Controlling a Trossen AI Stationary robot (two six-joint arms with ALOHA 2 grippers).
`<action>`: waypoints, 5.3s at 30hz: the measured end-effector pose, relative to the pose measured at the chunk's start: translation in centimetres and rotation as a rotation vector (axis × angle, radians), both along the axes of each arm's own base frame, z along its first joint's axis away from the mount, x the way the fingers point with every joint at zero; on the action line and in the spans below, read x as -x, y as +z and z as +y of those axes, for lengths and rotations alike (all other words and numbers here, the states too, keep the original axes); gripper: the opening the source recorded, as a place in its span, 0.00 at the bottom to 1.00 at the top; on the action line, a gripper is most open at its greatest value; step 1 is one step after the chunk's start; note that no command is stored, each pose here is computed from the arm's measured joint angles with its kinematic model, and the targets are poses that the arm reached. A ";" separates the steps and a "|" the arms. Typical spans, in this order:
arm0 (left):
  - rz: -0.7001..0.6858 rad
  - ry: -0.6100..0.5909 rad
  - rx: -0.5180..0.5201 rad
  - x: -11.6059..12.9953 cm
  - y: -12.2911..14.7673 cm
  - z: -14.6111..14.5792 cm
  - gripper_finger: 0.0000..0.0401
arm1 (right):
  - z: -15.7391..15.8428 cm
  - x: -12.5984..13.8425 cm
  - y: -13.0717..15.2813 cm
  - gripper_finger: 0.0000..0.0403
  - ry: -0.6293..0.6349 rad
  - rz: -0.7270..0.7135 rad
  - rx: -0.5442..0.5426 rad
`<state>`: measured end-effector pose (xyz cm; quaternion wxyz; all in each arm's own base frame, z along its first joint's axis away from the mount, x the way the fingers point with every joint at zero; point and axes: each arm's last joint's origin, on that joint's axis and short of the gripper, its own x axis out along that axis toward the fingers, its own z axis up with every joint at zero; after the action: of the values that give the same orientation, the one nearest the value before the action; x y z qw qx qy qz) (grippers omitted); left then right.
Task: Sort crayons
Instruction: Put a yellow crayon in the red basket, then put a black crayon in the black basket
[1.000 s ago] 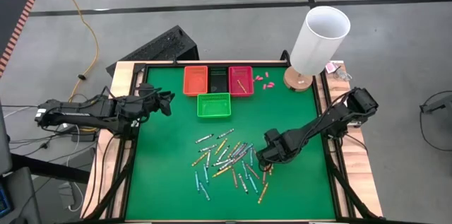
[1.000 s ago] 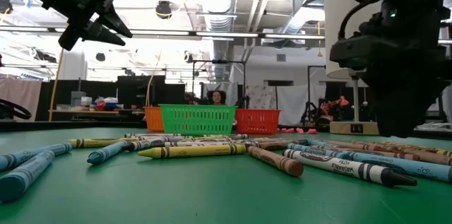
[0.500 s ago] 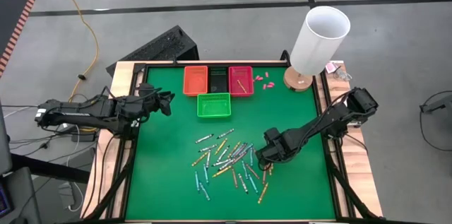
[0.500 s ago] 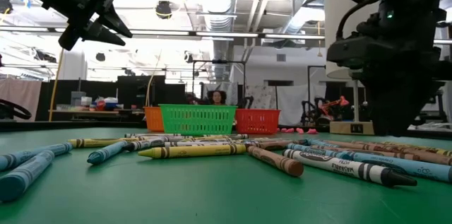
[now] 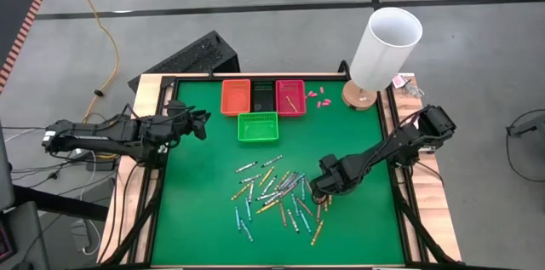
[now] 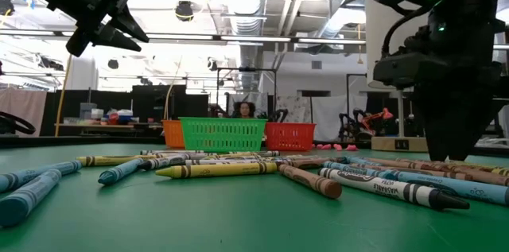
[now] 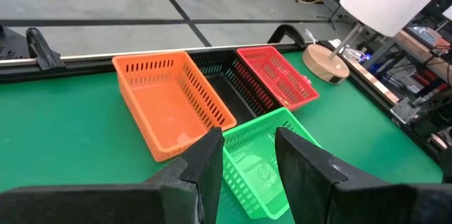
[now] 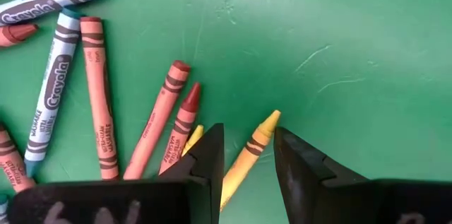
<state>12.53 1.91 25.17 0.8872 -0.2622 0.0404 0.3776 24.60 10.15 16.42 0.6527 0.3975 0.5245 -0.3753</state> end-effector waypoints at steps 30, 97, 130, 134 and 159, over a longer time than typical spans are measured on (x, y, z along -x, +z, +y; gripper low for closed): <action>-0.002 0.000 0.000 0.0 0.0 0.0 0.30 | -2.8 -1.5 1.2 0.00 0.150 0.018 0.019; 0.043 -0.061 -0.032 -0.1 0.0 -0.1 0.30 | -24.1 -9.5 11.5 0.27 0.873 -0.583 0.288; 0.056 -0.071 -0.033 -0.2 -0.2 -0.1 0.30 | -12.2 -15.9 4.5 0.27 1.486 -0.499 0.354; 0.073 -0.071 -0.031 -0.4 -0.3 -0.1 0.30 | -12.4 -16.2 3.8 0.27 1.479 -0.493 0.343; 0.117 -0.059 0.000 -1.6 -1.2 -0.1 0.30 | -12.9 -16.6 -0.1 0.25 1.468 -0.327 0.297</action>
<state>14.13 1.77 23.98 0.8941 -0.2382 0.1001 0.3658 41.17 -2.73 16.34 0.8504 -0.0943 0.4949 0.1515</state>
